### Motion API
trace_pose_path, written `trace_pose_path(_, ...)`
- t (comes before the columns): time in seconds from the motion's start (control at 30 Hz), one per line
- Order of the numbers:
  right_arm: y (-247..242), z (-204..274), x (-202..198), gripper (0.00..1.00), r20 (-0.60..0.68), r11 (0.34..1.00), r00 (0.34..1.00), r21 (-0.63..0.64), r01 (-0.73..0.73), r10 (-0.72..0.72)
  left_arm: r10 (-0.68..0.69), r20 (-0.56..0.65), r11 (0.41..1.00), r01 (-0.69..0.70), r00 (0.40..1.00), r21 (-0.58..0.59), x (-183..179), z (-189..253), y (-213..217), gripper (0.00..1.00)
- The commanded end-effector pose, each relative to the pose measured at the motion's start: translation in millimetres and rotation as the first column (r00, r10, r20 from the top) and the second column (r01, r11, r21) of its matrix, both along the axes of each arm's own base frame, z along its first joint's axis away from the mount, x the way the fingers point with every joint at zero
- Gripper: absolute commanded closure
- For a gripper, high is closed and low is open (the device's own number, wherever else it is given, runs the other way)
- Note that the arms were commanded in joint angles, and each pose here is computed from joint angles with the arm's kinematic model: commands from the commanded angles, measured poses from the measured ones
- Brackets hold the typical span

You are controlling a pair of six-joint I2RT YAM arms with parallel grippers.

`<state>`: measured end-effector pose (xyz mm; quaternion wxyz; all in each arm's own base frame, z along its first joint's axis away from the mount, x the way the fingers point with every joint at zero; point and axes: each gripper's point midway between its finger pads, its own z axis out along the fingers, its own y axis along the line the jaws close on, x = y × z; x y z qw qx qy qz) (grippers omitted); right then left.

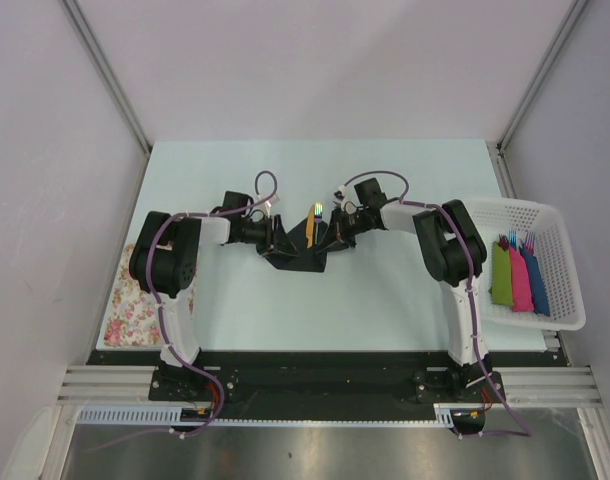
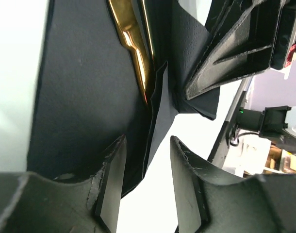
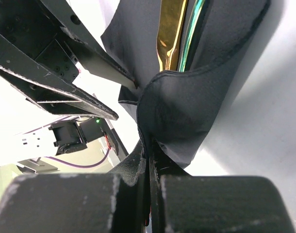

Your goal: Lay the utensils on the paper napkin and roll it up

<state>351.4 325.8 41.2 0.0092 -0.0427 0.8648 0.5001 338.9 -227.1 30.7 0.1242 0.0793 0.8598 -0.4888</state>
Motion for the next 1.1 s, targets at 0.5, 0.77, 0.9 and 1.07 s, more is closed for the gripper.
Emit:
trace_pose_path(0.5, 11, 14, 8, 1.00, 0.058, 1.000, 0.998, 0.018, -0.019, 0.018, -0.110, 0.060, 0.993, 0.107, 0.992, 0.051, -3, -1, -17, 0.62)
trace_pose_path(0.77, 16, 17, 7, 1.00, 0.054, 0.999, 0.998, 0.025, -0.023, 0.021, -0.079, 0.054, 0.995, 0.076, 0.995, 0.069, 5, -6, -21, 0.89)
trace_pose_path(0.9, 19, 19, 7, 1.00, 0.057, 0.999, 0.998, 0.030, -0.025, 0.023, -0.079, 0.055, 0.994, 0.074, 0.995, 0.076, 6, -8, -23, 0.99)
trace_pose_path(1.07, 22, 19, 7, 1.00, 0.048, 0.999, 0.999, 0.034, -0.022, 0.020, -0.076, 0.048, 0.994, 0.072, 0.996, 0.079, 6, -10, -24, 1.00)
